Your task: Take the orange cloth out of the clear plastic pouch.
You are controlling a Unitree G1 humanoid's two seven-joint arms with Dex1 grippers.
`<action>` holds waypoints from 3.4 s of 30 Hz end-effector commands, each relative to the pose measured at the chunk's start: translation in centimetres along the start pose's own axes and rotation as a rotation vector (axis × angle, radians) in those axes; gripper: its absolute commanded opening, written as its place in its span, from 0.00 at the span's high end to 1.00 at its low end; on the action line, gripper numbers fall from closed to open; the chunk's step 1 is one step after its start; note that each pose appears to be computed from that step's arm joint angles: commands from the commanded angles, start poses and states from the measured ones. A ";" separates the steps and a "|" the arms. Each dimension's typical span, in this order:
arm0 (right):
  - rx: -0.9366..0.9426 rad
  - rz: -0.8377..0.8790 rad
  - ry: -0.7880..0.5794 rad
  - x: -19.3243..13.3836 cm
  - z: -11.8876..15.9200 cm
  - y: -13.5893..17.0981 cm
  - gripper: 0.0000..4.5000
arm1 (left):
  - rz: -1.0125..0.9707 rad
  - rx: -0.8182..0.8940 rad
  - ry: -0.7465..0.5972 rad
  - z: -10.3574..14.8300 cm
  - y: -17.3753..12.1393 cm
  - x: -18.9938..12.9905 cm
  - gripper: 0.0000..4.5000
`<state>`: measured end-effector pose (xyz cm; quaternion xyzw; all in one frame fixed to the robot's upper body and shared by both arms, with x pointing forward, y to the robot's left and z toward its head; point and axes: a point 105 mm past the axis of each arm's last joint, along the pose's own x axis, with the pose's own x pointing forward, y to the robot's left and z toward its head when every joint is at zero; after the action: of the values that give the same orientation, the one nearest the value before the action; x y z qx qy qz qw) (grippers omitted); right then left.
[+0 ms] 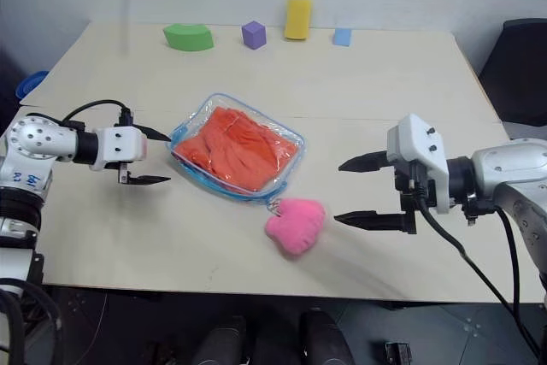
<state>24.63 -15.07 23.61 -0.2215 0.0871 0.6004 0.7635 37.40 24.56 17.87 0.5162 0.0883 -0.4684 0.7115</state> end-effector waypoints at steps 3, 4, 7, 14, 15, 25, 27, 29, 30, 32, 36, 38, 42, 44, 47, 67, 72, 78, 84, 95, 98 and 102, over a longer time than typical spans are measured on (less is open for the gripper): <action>-0.035 0.004 -0.013 0.0 0.7 0.3 0.00 | 0.094 0.037 0.054 -0.5 1.7 0.0 0.14; -0.034 0.005 -0.014 0.0 0.6 0.3 0.00 | 0.105 0.033 0.058 -0.6 1.9 0.0 0.20; -0.027 0.009 -0.023 0.0 0.7 0.4 0.00 | 0.119 0.033 0.079 -1.0 2.0 -0.1 0.41; -0.018 0.007 -0.015 -0.1 0.3 0.5 0.00 | 0.068 -0.021 0.027 -1.0 0.8 0.2 0.90; -0.014 0.006 -0.012 -0.1 0.2 0.5 0.00 | 0.053 -0.048 0.014 -0.9 0.4 0.3 0.97; 0.044 -0.053 0.016 -0.5 -1.4 0.7 0.00 | 0.073 -0.280 -0.019 3.3 -3.7 0.3 1.00; 0.058 -0.061 0.015 -0.4 -1.7 0.9 0.00 | 0.070 -0.280 -0.004 4.3 -5.4 0.4 1.00; 0.064 -0.067 0.014 -0.3 -1.9 1.0 0.00 | 0.075 -0.278 0.019 4.5 -6.3 0.6 1.00; 0.066 -0.069 0.013 -0.2 -2.0 1.1 0.00 | 0.082 -0.283 0.025 4.5 -6.6 0.7 1.00; 0.068 -0.072 0.013 -0.1 -2.2 1.1 0.00 | 0.094 -0.285 0.036 4.6 -7.2 0.8 1.00; 0.071 -0.076 0.012 0.0 -2.3 0.9 0.00 | 0.127 -0.286 0.048 4.0 -6.9 0.5 1.00; 0.070 -0.076 0.012 0.0 -2.3 0.8 0.00 | 0.139 -0.293 0.047 3.7 -6.6 0.3 0.91; 0.069 -0.076 0.016 -0.1 -2.4 0.7 0.00 | 0.151 -0.274 0.036 3.5 -6.0 -0.2 0.66; 0.069 -0.074 0.018 -0.1 -2.4 0.7 0.00 | 0.158 -0.254 0.020 3.8 -5.5 -0.4 0.52; 0.070 -0.072 0.027 -0.2 -2.5 0.7 0.00 | 0.133 -0.291 -0.120 6.4 -4.4 -1.0 0.33; 0.064 -0.068 0.045 0.0 -2.0 0.4 0.00 | -0.458 0.003 -0.483 19.7 -8.5 9.3 0.33; 0.075 -0.067 0.030 0.5 -2.1 0.5 0.00 | -0.457 0.063 -0.442 19.6 -9.3 11.1 0.33; -0.151 -0.199 0.028 2.6 -2.1 -3.2 0.00 | -0.468 0.034 -0.444 18.8 -9.6 10.1 0.53; -0.420 -0.174 0.057 6.0 -2.2 -5.3 0.00 | -0.473 0.014 -0.437 18.5 -10.0 8.7 0.94; -0.701 -0.083 0.108 10.1 -4.4 -7.3 0.09 | -0.415 -0.063 -0.413 19.0 -10.7 7.4 1.00; -0.706 -0.061 0.074 11.1 -4.0 -7.4 0.29 | -0.396 -0.081 -0.408 19.1 -11.0 7.3 1.00; -0.705 -0.022 0.088 12.0 -4.5 -7.4 0.61 | -0.369 -0.101 -0.400 19.1 -10.9 7.4 1.00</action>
<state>35.49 -8.17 15.91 -0.4885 -0.0828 0.5723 0.6535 26.59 4.59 14.10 0.3475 0.0802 -0.6826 0.6379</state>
